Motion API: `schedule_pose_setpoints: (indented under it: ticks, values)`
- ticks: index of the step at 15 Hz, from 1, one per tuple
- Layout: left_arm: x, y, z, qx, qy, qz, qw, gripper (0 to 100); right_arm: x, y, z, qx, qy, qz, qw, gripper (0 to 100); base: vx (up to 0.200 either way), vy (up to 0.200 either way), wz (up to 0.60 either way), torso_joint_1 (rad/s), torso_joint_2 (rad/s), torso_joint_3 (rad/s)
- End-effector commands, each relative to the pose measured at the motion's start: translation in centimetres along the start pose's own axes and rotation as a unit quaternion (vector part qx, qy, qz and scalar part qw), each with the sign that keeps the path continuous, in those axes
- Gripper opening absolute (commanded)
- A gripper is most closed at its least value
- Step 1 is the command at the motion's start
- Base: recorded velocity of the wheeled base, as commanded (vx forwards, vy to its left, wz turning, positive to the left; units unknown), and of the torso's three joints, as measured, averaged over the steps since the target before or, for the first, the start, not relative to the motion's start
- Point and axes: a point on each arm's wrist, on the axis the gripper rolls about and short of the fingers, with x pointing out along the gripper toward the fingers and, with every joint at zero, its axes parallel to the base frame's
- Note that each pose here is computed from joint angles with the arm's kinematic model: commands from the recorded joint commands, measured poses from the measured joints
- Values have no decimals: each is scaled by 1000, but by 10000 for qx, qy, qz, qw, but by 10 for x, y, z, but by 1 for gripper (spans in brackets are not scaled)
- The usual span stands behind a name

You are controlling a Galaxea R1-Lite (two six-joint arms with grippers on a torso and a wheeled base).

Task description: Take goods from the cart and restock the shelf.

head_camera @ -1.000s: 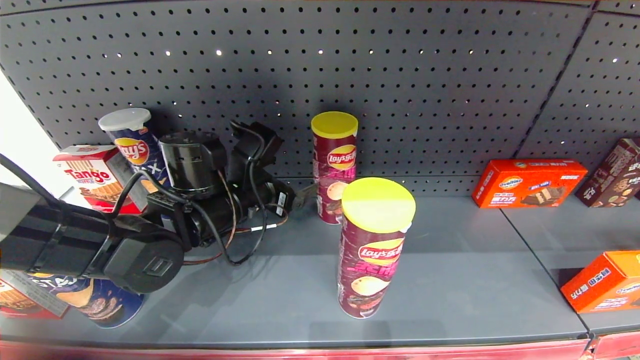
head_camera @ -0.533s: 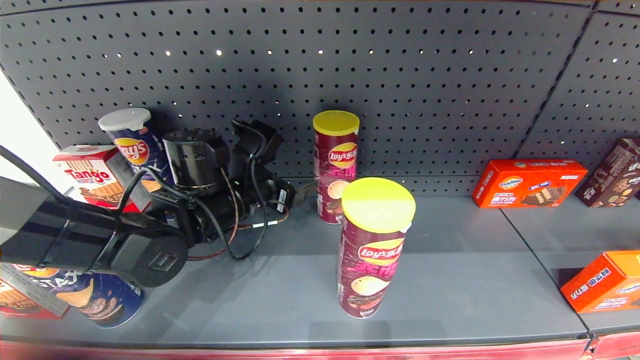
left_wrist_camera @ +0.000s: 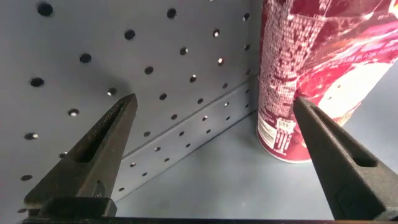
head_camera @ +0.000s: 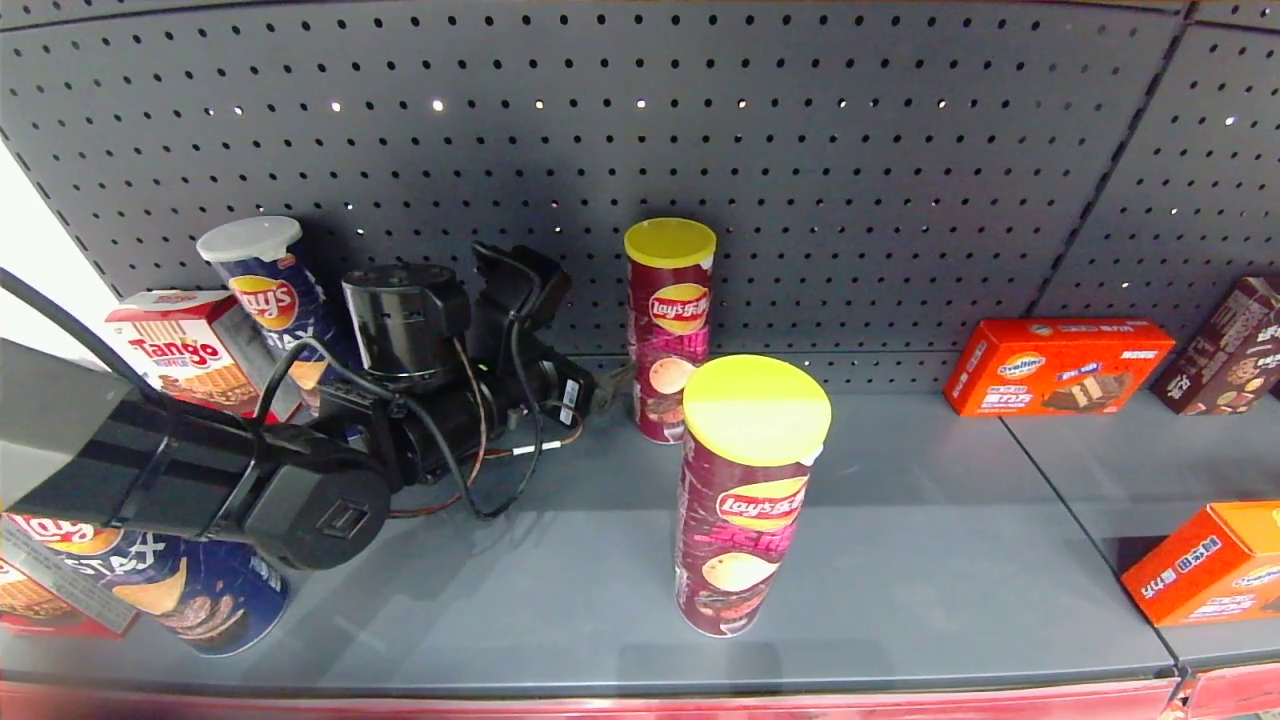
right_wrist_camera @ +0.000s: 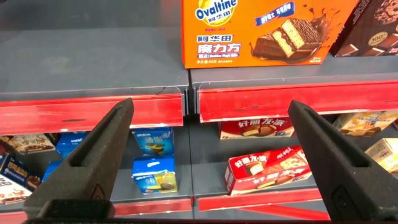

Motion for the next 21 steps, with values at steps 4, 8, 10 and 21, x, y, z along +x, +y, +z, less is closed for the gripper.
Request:
schedule_pose_setpoints:
  ticks: [4, 8, 10, 21]
  values:
    - [-14, 0, -7, 6, 201, 124, 9997, 100, 0, 0, 0, -1, 7, 3, 10000, 100, 0, 0, 0, 0, 0, 0]
    - [-10, -1, -7, 25, 196, 164, 9997, 100, 0, 0, 0, -1, 7, 3, 10000, 100, 0, 0, 0, 0, 0, 0]
    - [-2, -1, -12, 82, 305, 365, 9988, 100, 0, 0, 0, -1, 7, 3, 10000, 100, 0, 0, 0, 0, 0, 0]
    - [16, -11, -14, 90, 272, 271, 9992, 100, 0, 0, 0, -1, 7, 3, 10000, 100, 0, 0, 0, 0, 0, 0]
